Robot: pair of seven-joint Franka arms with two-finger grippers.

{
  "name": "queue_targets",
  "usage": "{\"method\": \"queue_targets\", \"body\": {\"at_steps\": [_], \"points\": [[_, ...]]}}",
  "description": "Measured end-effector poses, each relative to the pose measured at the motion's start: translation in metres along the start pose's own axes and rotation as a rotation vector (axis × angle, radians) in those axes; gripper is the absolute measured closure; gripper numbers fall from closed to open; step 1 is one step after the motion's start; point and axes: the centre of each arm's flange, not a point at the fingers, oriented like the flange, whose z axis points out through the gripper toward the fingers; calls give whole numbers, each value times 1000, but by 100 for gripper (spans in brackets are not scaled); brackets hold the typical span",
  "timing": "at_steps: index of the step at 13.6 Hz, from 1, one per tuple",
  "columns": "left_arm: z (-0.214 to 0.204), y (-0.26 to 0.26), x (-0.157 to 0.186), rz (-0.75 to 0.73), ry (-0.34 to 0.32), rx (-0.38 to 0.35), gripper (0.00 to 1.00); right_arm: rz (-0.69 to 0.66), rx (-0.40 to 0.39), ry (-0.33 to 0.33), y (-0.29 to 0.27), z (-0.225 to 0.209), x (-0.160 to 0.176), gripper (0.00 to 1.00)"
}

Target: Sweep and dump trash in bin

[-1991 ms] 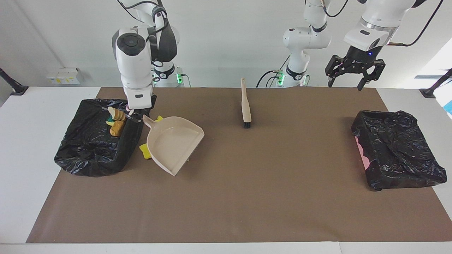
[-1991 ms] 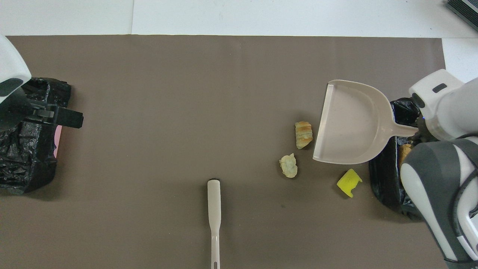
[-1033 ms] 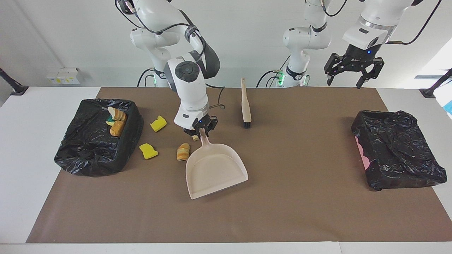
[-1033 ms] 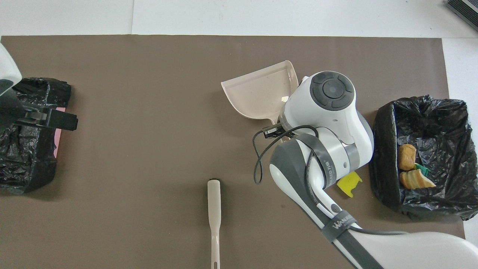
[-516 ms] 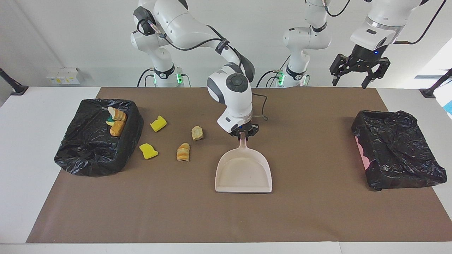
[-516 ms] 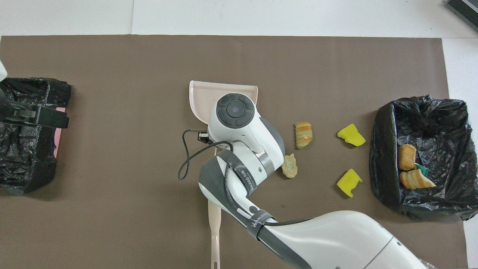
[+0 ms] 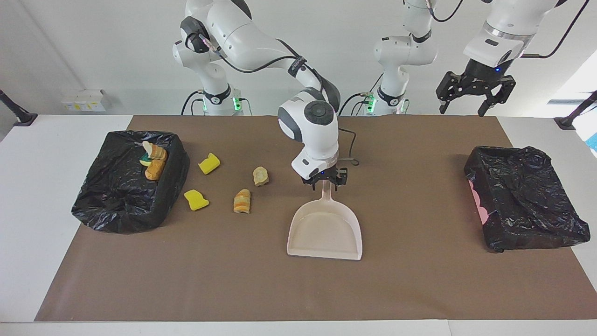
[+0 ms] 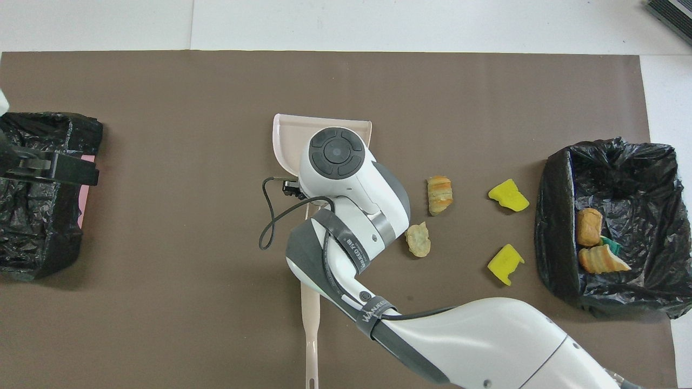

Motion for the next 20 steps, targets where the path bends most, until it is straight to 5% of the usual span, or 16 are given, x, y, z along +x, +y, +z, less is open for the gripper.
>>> {"method": "queue_targets", "body": {"at_steps": [1, 4, 9, 13, 20], "points": [[0, 0, 0, 0, 2, 0, 0, 6, -5, 1, 4, -9, 1, 0], [0, 1, 3, 3, 25, 0, 0, 9, -43, -18, 16, -44, -9, 0], [27, 23, 16, 36, 53, -4, 0, -67, -103, -75, 14, -52, -100, 0], [85, 82, 30, 39, 84, -23, 0, -90, -102, -132, 9, -39, -172, 0], [206, 197, 30, 83, 36, -31, 0, -87, -131, -145, 11, 24, -265, 0]]}}
